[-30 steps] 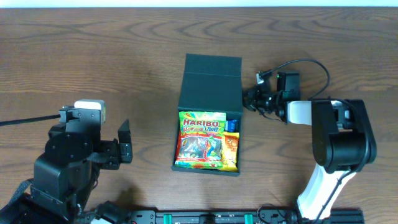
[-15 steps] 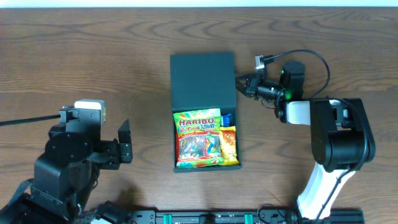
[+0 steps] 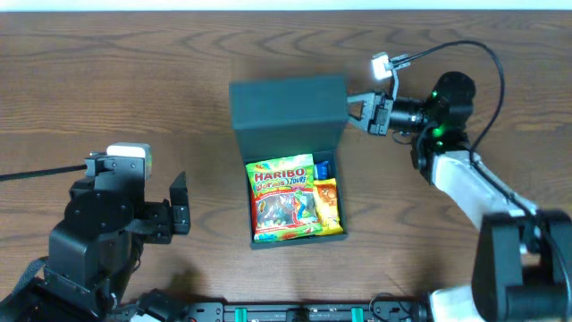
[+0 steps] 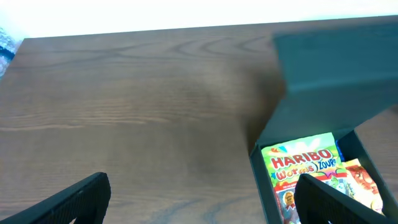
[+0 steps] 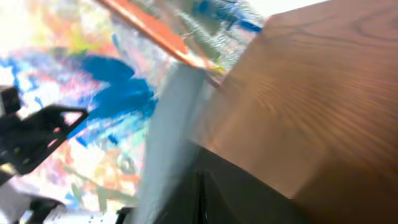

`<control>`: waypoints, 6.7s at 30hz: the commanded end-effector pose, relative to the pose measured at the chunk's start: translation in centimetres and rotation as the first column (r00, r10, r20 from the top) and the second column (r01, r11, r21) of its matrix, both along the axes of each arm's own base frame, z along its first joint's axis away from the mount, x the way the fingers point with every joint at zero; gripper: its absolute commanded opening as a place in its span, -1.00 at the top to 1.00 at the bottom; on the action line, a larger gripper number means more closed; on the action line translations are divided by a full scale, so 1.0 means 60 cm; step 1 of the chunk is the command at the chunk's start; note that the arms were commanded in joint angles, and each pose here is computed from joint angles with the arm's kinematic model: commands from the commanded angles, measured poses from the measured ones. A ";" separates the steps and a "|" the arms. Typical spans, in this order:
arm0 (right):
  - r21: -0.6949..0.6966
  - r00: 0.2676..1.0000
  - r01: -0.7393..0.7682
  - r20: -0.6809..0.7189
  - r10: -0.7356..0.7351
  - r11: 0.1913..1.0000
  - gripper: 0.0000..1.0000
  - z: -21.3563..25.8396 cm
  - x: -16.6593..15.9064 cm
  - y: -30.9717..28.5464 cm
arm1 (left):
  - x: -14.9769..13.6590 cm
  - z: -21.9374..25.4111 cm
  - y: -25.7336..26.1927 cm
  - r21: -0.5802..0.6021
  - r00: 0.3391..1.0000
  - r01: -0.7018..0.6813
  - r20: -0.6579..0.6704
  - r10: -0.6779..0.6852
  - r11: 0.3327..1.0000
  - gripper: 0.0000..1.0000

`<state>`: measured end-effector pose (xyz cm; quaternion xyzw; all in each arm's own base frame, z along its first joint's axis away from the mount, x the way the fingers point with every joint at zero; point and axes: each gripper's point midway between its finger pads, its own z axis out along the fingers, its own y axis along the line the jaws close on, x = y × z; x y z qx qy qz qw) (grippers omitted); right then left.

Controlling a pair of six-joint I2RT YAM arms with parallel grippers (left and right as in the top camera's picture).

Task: Pack container
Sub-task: 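Move the right gripper behind the box and swing the lid closed, then press down on the closed lid with the right gripper, then push the closed box with the right gripper to square it on the table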

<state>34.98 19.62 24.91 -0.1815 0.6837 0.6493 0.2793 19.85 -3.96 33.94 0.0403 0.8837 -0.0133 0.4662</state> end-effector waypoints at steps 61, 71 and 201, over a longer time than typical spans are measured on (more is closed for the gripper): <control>-0.805 0.959 -0.143 -0.257 -0.121 0.576 0.97 -0.300 -0.352 0.103 | 0.000 0.009 0.008 0.019 1.000 -0.011 0.016 0.011 1.000 -0.91; -0.947 0.977 0.007 -0.062 -0.205 0.322 0.97 -0.337 -0.369 0.068 | 0.000 0.009 0.008 0.019 1.000 -0.011 0.016 0.011 1.000 -0.91; -0.886 0.844 0.330 0.123 -0.521 0.325 0.97 -0.298 -0.089 0.057 | 0.000 0.008 0.008 0.019 1.000 -0.011 0.016 0.011 1.000 -0.91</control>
